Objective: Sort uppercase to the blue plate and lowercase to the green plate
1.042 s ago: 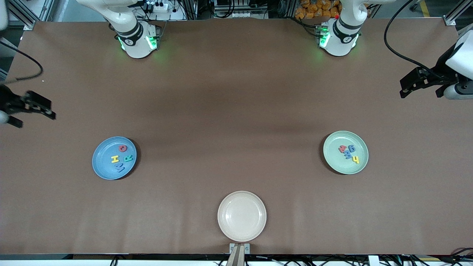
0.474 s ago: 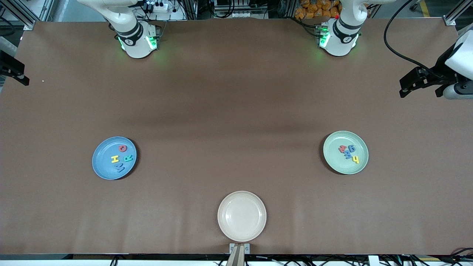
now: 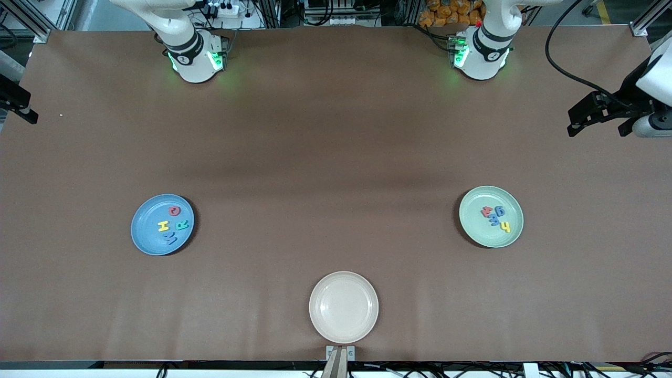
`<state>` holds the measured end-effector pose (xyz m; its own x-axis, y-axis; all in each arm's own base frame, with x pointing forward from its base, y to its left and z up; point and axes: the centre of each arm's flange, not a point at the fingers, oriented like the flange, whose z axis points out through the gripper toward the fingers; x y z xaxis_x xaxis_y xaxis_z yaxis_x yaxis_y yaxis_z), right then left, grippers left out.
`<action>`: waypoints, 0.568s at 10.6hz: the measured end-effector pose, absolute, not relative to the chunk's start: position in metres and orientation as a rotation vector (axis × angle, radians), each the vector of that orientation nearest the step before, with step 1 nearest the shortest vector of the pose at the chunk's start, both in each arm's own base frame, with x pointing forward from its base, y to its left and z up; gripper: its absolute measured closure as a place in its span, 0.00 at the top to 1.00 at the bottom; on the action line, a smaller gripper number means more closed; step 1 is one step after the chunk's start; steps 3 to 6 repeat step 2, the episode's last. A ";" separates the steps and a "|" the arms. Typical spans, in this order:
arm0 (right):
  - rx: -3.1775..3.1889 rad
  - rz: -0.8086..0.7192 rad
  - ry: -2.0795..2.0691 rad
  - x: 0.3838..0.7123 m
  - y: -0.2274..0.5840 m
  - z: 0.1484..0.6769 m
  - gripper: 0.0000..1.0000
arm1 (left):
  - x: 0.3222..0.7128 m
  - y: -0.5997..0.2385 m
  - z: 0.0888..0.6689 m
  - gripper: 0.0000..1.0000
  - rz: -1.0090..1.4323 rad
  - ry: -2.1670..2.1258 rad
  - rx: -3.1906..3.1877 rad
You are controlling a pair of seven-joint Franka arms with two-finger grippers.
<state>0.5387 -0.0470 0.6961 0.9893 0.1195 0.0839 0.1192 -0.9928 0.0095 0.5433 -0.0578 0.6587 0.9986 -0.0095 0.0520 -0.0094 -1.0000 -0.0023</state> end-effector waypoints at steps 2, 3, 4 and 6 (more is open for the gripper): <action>3.139 0.146 0.187 0.540 -0.047 0.696 1.00 | 0.543 -0.058 0.662 1.00 -0.083 0.015 -3.139; 3.139 0.146 0.187 0.540 -0.047 0.696 1.00 | 0.543 -0.058 0.662 1.00 -0.083 0.015 -3.139; 3.139 0.146 0.187 0.540 -0.047 0.696 1.00 | 0.543 -0.058 0.662 1.00 -0.083 0.015 -3.139; 3.139 0.146 0.187 0.540 -0.047 0.696 1.00 | 0.543 -0.058 0.662 1.00 -0.083 0.015 -3.139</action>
